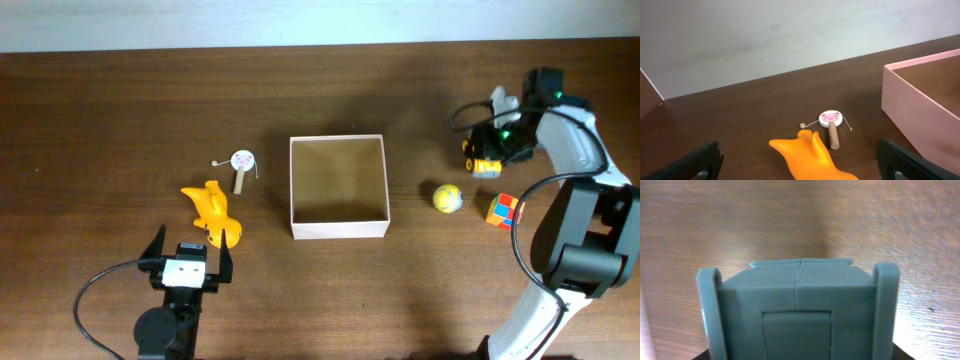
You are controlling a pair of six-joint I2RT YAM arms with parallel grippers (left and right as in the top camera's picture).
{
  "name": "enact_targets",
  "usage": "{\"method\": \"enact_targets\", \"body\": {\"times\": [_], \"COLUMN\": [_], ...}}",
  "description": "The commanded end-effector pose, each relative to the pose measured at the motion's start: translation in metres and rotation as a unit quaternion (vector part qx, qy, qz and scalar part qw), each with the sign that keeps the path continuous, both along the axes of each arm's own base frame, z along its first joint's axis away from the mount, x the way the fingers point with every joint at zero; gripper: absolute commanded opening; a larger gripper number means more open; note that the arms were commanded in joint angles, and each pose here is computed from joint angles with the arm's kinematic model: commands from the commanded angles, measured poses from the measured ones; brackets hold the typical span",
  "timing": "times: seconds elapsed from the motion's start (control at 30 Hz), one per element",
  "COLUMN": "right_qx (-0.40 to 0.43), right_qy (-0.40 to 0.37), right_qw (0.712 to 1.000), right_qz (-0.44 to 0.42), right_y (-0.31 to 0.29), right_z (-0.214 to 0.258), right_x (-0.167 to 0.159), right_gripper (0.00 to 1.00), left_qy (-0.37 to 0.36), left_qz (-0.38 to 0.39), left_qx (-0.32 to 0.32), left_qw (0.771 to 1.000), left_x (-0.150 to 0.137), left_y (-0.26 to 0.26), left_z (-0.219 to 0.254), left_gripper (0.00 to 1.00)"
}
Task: Pack container
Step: 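Move the right gripper over the grey-yellow toy truck and grasp it, then carry the truck left and lower it into the box with the right gripper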
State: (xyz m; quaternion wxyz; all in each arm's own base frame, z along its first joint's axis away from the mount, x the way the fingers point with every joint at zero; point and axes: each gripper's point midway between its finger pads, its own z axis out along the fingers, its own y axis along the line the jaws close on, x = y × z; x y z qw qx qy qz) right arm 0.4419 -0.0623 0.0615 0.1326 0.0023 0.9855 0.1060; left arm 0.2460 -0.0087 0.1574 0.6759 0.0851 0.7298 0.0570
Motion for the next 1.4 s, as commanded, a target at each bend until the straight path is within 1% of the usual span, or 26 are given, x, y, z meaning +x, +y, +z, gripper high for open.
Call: {"method": "enact_targets", "body": {"times": [0.0, 0.07, 0.1, 0.13, 0.2, 0.23, 0.27, 0.3, 0.33, 0.43, 0.47, 0.5, 0.53, 0.63, 0.67, 0.77, 0.87, 0.9, 0.97, 1.13, 1.37], "right_qx": [0.111, 0.221, 0.276, 0.313, 0.406, 0.436, 0.461, 0.475, 0.484, 0.476, 0.443, 0.417, 0.398, 0.298, 0.254, 0.143, 0.056, -0.001, -0.032, -0.069, -0.085], "right_qy": [-0.058, -0.094, -0.114, -0.129, -0.168, -0.179, -0.186, -0.186, -0.17, -0.15, -0.126, -0.11, -0.098, -0.044, -0.029, -0.009, -0.017, -0.034, -0.049, -0.074, -0.075], "right_qw": [0.992, 0.968, 0.949, 0.934, 0.883, 0.863, 0.845, 0.835, 0.825, 0.818, 0.83, 0.84, 0.847, 0.893, 0.912, 0.951, 0.971, 0.984, 0.99, 0.994, 0.994], "right_qz": [0.025, 0.07, 0.098, 0.118, 0.166, 0.182, 0.197, 0.208, 0.236, 0.284, 0.315, 0.33, 0.337, 0.334, 0.321, 0.276, 0.233, 0.177, 0.132, 0.045, 0.006], "right_y": [0.035, 0.07, 0.086, 0.097, 0.124, 0.134, 0.145, 0.154, 0.184, 0.227, 0.256, 0.271, 0.28, 0.307, 0.312, 0.32, 0.328, 0.332, 0.331, 0.331, 0.332], "right_z": [0.055, 0.101, 0.123, 0.139, 0.18, 0.194, 0.205, 0.211, 0.214, 0.209, 0.194, 0.183, 0.176, 0.14, 0.127, 0.101, 0.089, 0.085, 0.085, 0.081, 0.053], "right_x": [0.023, 0.026, 0.024, 0.022, 0.013, 0.009, 0.005, 0.001, -0.008, -0.021, -0.031, -0.037, -0.041, -0.05, -0.051, -0.049, -0.048, -0.044, -0.04, -0.033, -0.026], "right_gripper": [0.56, 0.56, 0.56, 0.56, 0.55, 0.55, 0.55, 0.54, 0.54, 0.54, 0.54, 0.54, 0.54, 0.54, 0.54, 0.54, 0.54, 0.54, 0.54, 0.54, 0.54], "left_qy": [0.0, 0.0, 0.0, 0.0, 0.0, 0.0, 0.0, 0.0, 0.0, 0.0, 0.0, 0.0, 0.0, 0.0, 0.0, 0.0, 0.0, 0.0, 0.0, 0.0, 0.0], "left_qz": [-0.005, -0.006, -0.005, -0.006, -0.005, -0.006, -0.005, -0.006, -0.006, -0.005, -0.005, -0.005, -0.005, -0.005, -0.005, -0.005, -0.006, -0.005, -0.005, -0.006, -0.005], "left_qx": [0.007, 0.007, 0.007, 0.007, 0.007, 0.007, 0.007, 0.007, 0.007, 0.007, 0.007, 0.007, 0.007, 0.007, 0.007, 0.007, 0.007, 0.007, 0.007, 0.007, 0.007], "left_qw": [1.0, 1.0, 1.0, 1.0, 1.0, 1.0, 1.0, 1.0, 1.0, 1.0, 1.0, 1.0, 1.0, 1.0, 1.0, 1.0, 1.0, 1.0, 1.0, 1.0, 1.0], "left_x": [0.0, 0.0, 0.0, 0.0, 0.0, 0.0, 0.0, 0.0, 0.0, 0.0, 0.0, 0.0, 0.0, 0.0, 0.0, 0.0, 0.0, 0.0, 0.0, 0.0, 0.0], "left_y": [-0.002, -0.002, -0.002, -0.002, -0.002, -0.002, -0.002, -0.002, -0.002, -0.002, -0.002, -0.002, -0.002, -0.002, -0.002, -0.002, -0.002, -0.002, -0.002, -0.002, -0.002], "left_z": [-0.001, -0.001, -0.001, -0.001, -0.001, -0.001, -0.001, -0.001, -0.001, -0.001, -0.001, -0.001, -0.001, -0.001, -0.001, -0.001, -0.001, -0.001, -0.001, -0.001, -0.001], "left_gripper": [0.99, 0.99, 0.99, 0.99, 0.99, 0.99, 0.99, 0.99, 0.99, 0.99, 0.99, 0.99, 0.99, 0.99, 0.99, 0.99, 0.99, 0.99, 0.99, 0.99, 0.99]}}
